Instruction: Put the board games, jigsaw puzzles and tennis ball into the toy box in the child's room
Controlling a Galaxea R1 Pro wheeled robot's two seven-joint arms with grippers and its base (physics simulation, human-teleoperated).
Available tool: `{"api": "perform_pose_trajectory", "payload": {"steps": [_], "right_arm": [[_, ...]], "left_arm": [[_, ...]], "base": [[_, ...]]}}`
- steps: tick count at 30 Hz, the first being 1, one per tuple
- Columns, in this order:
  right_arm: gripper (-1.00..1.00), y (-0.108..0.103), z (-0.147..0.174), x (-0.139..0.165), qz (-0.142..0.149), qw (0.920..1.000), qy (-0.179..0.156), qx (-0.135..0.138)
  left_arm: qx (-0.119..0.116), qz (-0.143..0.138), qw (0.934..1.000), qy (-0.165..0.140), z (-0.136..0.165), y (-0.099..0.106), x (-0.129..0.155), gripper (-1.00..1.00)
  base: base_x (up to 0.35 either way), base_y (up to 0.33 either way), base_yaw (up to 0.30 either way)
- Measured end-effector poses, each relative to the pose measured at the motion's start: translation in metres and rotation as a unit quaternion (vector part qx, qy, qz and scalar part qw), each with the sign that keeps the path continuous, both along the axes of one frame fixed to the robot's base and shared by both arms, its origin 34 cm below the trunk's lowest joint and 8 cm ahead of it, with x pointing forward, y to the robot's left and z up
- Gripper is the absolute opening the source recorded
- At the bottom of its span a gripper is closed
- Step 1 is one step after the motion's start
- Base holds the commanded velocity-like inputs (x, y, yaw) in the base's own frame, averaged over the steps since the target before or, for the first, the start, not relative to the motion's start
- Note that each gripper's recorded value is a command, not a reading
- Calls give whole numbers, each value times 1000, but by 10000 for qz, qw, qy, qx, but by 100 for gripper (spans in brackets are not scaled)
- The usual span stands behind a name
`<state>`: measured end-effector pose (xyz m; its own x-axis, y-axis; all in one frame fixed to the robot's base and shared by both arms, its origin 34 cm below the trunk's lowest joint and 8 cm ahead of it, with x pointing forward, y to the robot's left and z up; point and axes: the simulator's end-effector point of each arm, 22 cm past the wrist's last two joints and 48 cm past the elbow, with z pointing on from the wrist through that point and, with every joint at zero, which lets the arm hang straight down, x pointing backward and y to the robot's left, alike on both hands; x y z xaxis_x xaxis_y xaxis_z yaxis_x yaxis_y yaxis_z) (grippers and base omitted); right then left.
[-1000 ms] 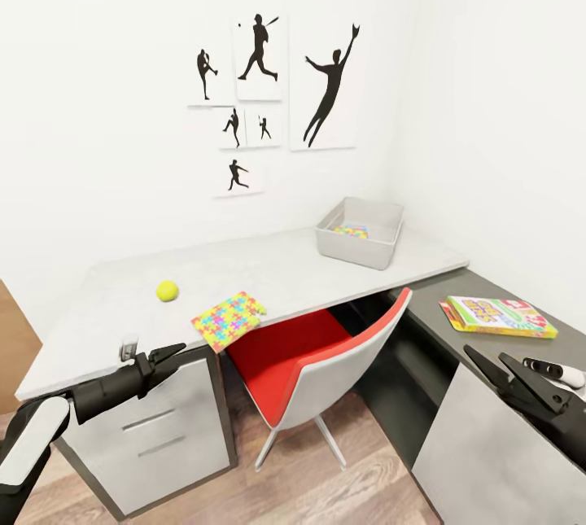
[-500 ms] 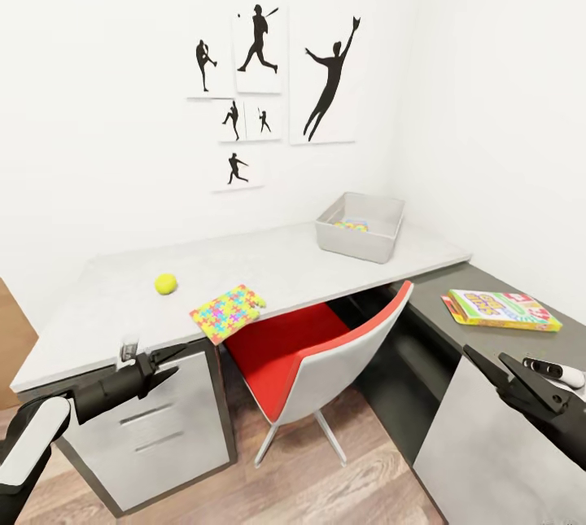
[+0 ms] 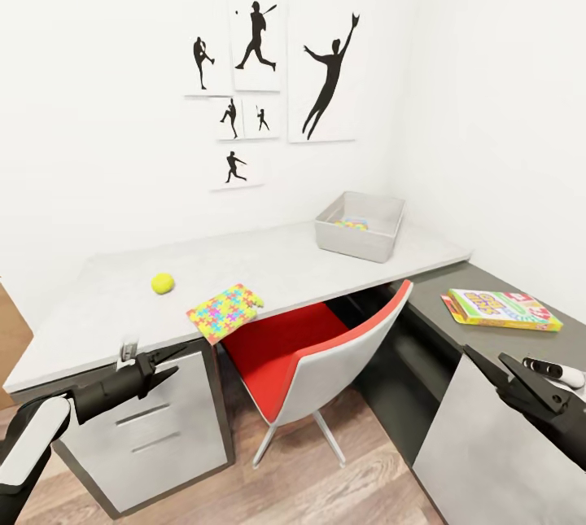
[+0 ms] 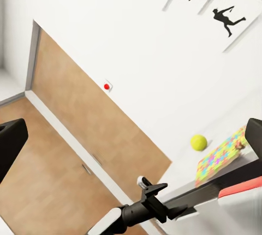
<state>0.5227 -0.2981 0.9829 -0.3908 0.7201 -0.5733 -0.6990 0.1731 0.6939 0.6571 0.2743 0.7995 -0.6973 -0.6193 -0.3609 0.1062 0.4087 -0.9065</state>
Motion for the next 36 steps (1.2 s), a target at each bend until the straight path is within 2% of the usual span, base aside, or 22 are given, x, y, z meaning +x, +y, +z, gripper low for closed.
{"api": "perform_pose_trajectory", "payload": {"steps": [16, 25, 36], "right_arm": [[100, -1, -3, 3, -52, 10000, 76, -37], [100, -1, -3, 3, -52, 10000, 77, -35], [100, -1, -3, 3, -52, 10000, 77, -36]], "left_arm": [[3, -16, 10000, 8, -1, -1, 0, 100], [6, -21, 10000, 6, -1, -2, 0, 100], [16, -16, 10000, -10, -1, -2, 0, 100]], "base": [[61, -161, 0], [6, -21, 0], [112, 14, 0]]}}
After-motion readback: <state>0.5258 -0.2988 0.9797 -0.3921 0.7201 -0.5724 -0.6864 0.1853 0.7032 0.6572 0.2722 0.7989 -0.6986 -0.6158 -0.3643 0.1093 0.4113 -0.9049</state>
